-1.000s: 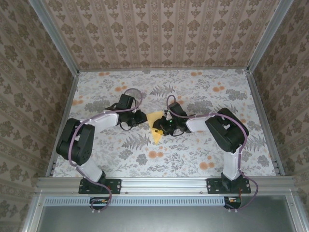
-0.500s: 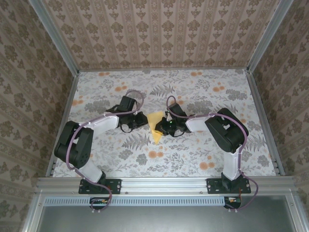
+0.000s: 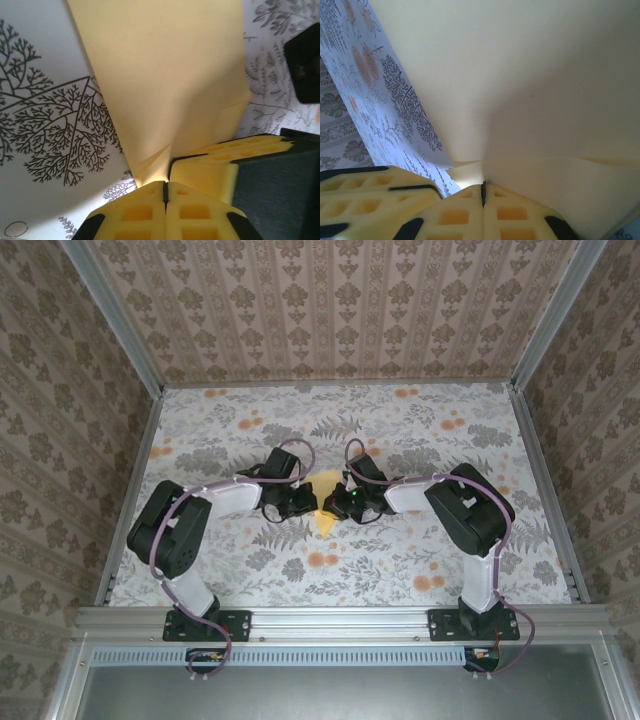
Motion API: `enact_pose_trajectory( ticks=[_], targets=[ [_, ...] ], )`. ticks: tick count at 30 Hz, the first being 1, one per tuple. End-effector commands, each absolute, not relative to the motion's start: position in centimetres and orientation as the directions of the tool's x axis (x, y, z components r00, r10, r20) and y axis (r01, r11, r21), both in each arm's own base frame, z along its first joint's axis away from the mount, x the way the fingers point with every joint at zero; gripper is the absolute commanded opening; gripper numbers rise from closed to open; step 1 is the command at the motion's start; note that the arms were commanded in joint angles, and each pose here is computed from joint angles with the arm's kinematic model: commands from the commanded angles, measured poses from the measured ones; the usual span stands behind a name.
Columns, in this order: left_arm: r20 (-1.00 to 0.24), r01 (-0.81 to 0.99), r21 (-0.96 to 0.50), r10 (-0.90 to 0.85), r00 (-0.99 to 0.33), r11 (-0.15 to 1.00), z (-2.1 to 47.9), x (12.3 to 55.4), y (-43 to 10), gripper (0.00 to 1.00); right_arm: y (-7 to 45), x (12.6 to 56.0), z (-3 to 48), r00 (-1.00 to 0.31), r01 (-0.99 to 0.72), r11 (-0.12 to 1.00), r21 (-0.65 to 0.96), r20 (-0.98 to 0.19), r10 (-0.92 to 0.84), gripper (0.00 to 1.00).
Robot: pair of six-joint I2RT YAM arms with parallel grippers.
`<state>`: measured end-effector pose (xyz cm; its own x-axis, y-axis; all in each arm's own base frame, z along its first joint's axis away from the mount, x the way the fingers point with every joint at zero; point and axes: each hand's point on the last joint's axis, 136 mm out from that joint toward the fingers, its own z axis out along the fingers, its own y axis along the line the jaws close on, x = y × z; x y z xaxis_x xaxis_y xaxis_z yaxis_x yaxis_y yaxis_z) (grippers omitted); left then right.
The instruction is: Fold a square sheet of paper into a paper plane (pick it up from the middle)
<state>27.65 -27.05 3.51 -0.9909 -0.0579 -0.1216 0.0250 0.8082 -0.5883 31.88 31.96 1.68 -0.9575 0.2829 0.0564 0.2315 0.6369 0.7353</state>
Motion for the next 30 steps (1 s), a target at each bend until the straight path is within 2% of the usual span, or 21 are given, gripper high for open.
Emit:
enact_pose_trajectory(
  ticks=[1,12,21,30],
  targets=[
    [-0.123,0.032,-0.603,-0.053,-0.991,0.797,3.8,28.1,-27.9,0.00,30.3,30.2,-0.9,-0.948,0.295,0.705,0.644,0.104,0.302,0.00],
    [-0.096,0.018,-0.535,-0.040,-0.995,0.845,1.5,27.6,-26.8,0.00,31.0,30.6,0.3,-0.960,0.244,0.685,0.687,0.069,0.273,0.00],
    [-0.080,0.028,-0.444,-0.009,-0.997,0.896,0.2,26.9,-25.0,0.00,30.8,31.4,4.5,-0.981,0.007,0.700,0.714,-0.132,0.144,0.04],
    [-0.092,0.066,-0.433,0.029,-0.995,0.899,0.1,27.7,-25.3,0.00,30.9,30.5,2.5,-0.992,-0.022,0.717,0.697,-0.105,0.072,0.05]
  ],
)
